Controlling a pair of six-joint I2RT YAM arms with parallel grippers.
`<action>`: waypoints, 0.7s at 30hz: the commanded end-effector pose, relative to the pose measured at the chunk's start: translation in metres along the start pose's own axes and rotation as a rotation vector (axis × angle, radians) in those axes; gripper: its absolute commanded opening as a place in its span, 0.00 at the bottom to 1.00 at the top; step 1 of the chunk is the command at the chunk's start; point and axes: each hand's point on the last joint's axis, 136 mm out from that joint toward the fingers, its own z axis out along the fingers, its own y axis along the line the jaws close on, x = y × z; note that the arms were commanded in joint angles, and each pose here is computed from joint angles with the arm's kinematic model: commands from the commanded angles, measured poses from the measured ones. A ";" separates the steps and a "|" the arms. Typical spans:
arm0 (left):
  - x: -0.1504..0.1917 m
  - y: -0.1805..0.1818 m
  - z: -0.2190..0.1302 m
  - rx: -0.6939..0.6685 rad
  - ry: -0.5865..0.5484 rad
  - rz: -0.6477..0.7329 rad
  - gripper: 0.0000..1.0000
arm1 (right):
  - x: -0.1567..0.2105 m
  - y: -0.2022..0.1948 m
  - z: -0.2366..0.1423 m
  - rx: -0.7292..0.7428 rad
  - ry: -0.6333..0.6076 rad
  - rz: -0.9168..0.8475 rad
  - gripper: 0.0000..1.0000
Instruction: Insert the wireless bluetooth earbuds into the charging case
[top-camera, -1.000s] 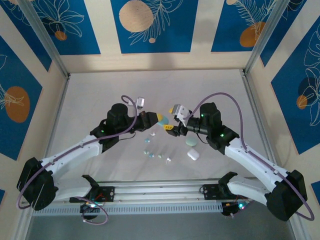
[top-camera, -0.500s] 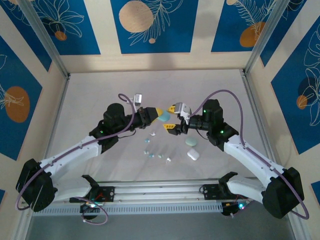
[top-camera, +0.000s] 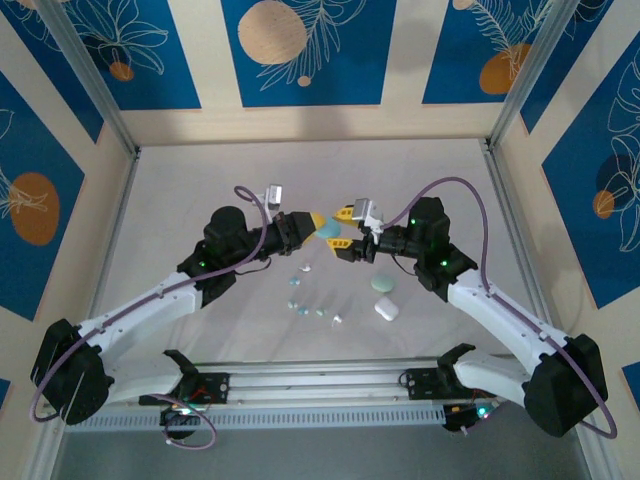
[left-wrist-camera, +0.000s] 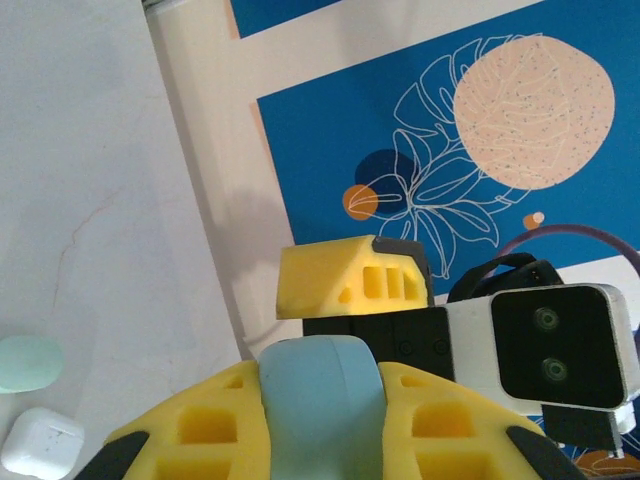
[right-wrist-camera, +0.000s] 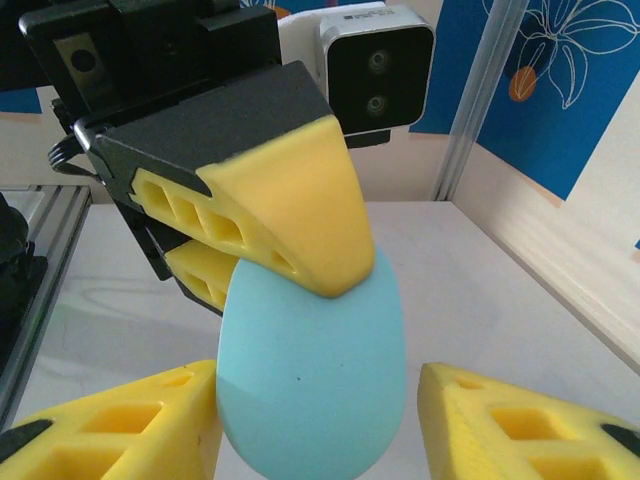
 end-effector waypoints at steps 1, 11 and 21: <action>-0.004 -0.031 -0.003 0.093 0.000 0.029 0.00 | -0.007 -0.005 0.001 0.010 -0.014 -0.011 0.53; -0.004 -0.028 -0.001 0.086 0.003 0.026 0.00 | -0.016 -0.004 -0.003 0.011 -0.043 -0.015 0.52; -0.004 -0.028 0.001 0.077 0.012 0.034 0.00 | -0.019 -0.003 -0.006 -0.007 -0.054 -0.015 0.50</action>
